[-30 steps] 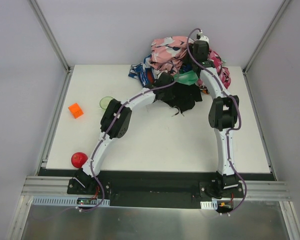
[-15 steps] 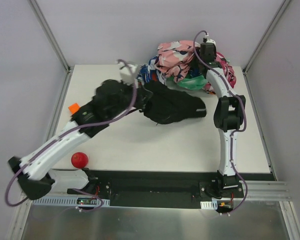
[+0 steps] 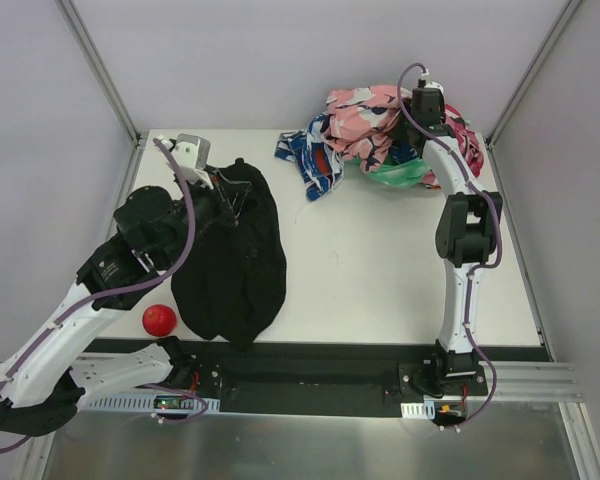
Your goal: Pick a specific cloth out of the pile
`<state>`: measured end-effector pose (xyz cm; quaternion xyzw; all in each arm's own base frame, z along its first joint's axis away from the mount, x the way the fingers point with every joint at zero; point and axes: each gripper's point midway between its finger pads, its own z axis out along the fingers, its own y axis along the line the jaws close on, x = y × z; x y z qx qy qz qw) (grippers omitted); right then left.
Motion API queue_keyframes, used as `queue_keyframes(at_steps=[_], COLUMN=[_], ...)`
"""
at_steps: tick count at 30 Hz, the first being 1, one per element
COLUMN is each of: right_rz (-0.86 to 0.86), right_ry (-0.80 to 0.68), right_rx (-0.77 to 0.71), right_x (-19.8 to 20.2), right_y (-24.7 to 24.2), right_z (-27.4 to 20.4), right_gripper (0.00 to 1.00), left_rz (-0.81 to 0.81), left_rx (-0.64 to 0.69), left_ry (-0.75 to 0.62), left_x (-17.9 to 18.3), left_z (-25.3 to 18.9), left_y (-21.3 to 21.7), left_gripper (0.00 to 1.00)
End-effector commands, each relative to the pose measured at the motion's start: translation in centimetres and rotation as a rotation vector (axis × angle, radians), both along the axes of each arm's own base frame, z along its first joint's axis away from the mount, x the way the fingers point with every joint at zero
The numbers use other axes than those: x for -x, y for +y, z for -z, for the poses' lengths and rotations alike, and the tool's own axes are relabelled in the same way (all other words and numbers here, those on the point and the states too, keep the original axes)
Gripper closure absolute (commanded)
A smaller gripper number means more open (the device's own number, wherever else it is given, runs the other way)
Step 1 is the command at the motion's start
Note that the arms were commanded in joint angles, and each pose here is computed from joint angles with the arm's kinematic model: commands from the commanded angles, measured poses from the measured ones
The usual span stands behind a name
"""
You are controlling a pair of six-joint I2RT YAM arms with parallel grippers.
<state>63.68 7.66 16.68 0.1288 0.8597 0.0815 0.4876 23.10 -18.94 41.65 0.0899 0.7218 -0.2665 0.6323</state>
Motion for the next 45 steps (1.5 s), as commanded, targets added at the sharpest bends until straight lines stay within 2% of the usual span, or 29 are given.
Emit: queue_keyframes(at_steps=[1,7,15,20,26,29,32,34,35,36,37,39,45], right_rz=[0.114,0.119,0.110,0.096,0.035,0.021,0.026,0.038,0.053,0.065,0.082,0.119,0.202], right_ry=[-0.012,-0.013,-0.021,0.003,0.046,0.060,0.045,0.031,0.013,-0.003,-0.017,-0.053,-0.095], right_rx=[0.090,0.101,0.101,0.095,0.052,0.012,-0.012,-0.004,0.011,0.020,0.027,0.030,0.002], right_x=[1.1,1.8,3.8,6.2,10.9,13.7,17.1,19.1,20.2,21.4,22.3,24.4,30.6], right_y=[-5.4,-5.7,-5.9,-5.8,-4.7,-4.2,-4.2,-4.6,-5.1,-5.4,-5.8,-6.5,-7.7], right_z=[-2.6,-3.3,-5.7,-8.0,-11.1,-12.0,-13.0,-13.5,-14.2,-14.6,-14.9,-15.1,-12.1], right_gripper=[0.96,0.93,0.83,0.74,0.42,0.23,0.01,0.04,0.04,0.04,0.04,0.04,0.04], left_rz=[-0.060,-0.026,0.068,0.074,0.054,0.134,0.141,0.141,0.133,0.117,0.091,0.058,-0.014], left_rx=[-0.015,-0.029,-0.033,-0.086,-0.207,-0.253,-0.286,-0.284,-0.287,-0.292,-0.304,-0.298,-0.204], left_ry=[-0.044,-0.014,0.128,0.280,0.616,0.810,0.933,0.962,0.962,0.936,0.906,0.839,0.626], left_x=[-1.8,-3.4,-4.4,-6.0,-8.1,-7.4,-7.0,-6.4,-6.2,-6.1,-5.9,-5.6,-2.4], left_z=[-2.0,-2.0,2.6,9.2,23.9,31.1,35.9,36.6,36.6,36.0,35.4,33.2,23.7], left_y=[-0.1,-2.7,-6.9,-9.3,-11.6,-14.4,-15.4,-15.2,-14.8,-14.3,-13.3,-11.7,-5.4], left_gripper=[1.00,1.00,1.00,1.00,1.00,1.00,1.00,1.00,0.92,0.74,0.53,0.01,0.01])
